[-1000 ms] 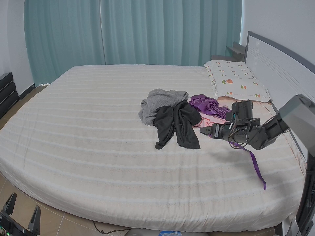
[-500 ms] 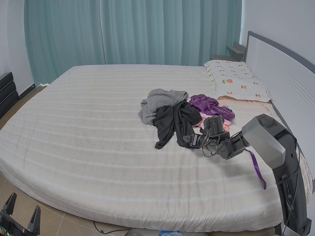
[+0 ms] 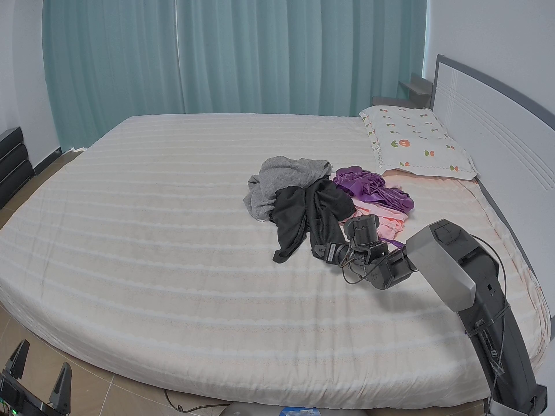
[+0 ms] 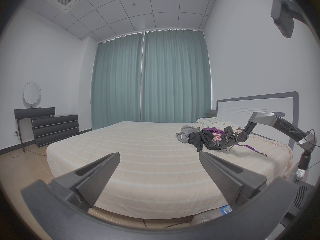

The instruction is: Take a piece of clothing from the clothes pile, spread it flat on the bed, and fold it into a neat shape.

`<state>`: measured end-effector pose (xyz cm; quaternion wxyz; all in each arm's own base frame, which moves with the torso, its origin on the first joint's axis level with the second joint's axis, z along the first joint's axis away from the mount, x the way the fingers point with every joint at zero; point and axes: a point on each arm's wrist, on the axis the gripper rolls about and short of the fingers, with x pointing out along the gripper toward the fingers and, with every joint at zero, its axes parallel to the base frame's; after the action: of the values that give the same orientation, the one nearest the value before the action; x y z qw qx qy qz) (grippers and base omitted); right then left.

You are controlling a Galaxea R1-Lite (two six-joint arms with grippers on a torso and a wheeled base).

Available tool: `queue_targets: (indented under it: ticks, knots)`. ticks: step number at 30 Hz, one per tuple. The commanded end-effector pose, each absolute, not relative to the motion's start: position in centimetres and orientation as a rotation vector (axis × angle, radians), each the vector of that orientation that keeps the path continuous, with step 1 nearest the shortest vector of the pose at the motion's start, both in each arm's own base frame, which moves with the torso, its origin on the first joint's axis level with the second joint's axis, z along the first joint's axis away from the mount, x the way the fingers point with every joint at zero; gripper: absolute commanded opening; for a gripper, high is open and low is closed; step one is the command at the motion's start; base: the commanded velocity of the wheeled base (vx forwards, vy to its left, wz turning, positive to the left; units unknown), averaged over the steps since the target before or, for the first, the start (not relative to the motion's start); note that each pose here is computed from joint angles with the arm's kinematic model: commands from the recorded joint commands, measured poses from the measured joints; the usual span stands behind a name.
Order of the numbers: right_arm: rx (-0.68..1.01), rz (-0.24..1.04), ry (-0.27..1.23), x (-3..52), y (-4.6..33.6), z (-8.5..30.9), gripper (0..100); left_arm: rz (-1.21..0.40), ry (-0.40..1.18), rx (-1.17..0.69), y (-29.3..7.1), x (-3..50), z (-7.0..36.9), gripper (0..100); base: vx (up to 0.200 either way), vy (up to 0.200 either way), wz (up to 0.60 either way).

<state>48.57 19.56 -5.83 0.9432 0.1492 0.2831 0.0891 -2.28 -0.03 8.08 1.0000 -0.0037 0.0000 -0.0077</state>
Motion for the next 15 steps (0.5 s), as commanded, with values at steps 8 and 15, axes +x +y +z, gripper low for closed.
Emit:
queue_targets:
  ticks: [8,15]
  knots:
    - [0.325,0.205,0.536,48.3,20.3,-3.3,0,-0.015,0.003,-0.008,0.0,-2.3,7.6,100,0.0,0.0,0.0]
    - [0.391,0.222,0.542,45.1,19.7,0.1,0,-0.015,0.003,-0.008,0.0,-2.3,7.6,100,0.0,0.0,0.0]
